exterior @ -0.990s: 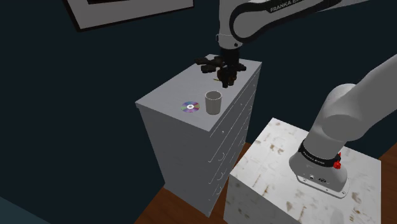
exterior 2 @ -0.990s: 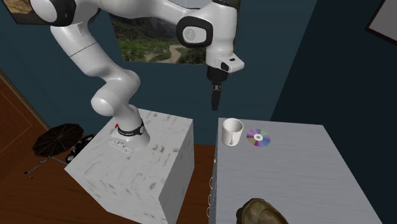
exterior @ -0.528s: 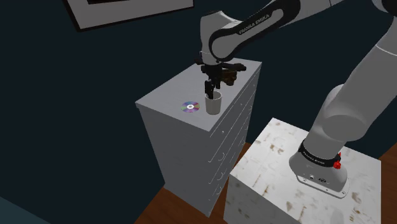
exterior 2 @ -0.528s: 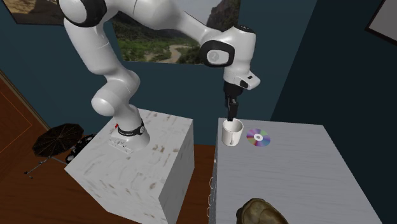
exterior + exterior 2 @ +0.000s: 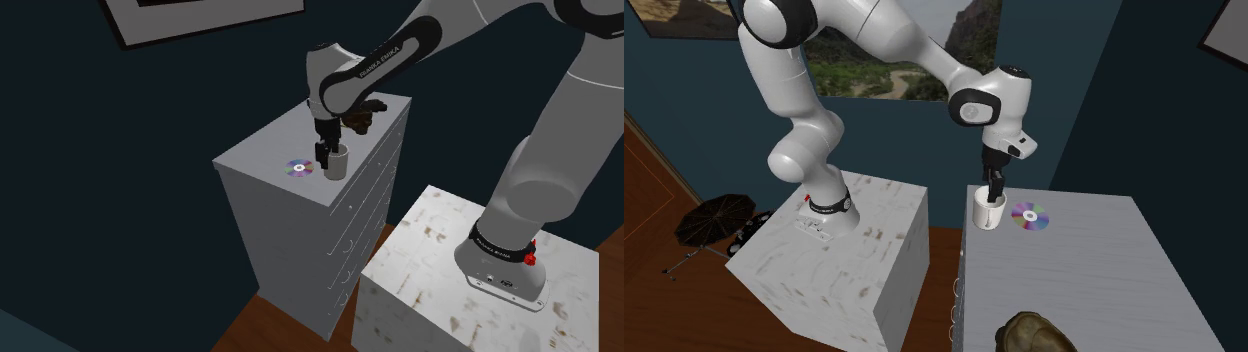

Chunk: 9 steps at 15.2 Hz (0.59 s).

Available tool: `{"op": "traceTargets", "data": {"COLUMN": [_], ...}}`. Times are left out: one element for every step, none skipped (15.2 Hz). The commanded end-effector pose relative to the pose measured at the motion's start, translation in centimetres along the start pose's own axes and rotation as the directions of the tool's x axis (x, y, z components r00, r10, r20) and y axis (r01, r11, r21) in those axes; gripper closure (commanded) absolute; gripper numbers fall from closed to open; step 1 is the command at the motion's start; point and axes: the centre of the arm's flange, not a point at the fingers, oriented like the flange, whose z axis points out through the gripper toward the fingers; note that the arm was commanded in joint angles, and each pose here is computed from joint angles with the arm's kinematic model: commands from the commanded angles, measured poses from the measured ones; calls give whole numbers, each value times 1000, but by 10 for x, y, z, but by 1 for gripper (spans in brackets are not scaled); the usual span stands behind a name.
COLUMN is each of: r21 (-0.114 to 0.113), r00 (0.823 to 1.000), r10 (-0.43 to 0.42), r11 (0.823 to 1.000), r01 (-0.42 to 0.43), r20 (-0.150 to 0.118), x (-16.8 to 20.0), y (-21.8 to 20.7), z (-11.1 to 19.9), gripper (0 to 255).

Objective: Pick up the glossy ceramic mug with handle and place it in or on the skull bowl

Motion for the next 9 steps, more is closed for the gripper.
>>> {"op": "traceTargets", "data": {"r21": [0, 0, 0, 0, 0, 0, 0, 0, 0], "r00": [1000, 1000, 1000, 1000, 1000, 1000, 1000, 1000, 1000], "r10": [0, 0, 0, 0, 0, 0, 0, 0, 0], "r11": [1000, 1000, 1000, 1000, 1000, 1000, 1000, 1000, 1000], "r01": [0, 0, 0, 0, 0, 0, 0, 0, 0], "r20": [-1, -1, -1, -1, -1, -1, -1, -1, -1], "x": [0, 0, 0, 0, 0, 0, 0, 0, 0], "y": [0, 0, 0, 0, 0, 0, 0, 0, 0], "z": [12, 15, 15, 15, 15, 15, 15, 15, 15], "gripper": [0, 0, 0, 0, 0, 0, 0, 0, 0]}}
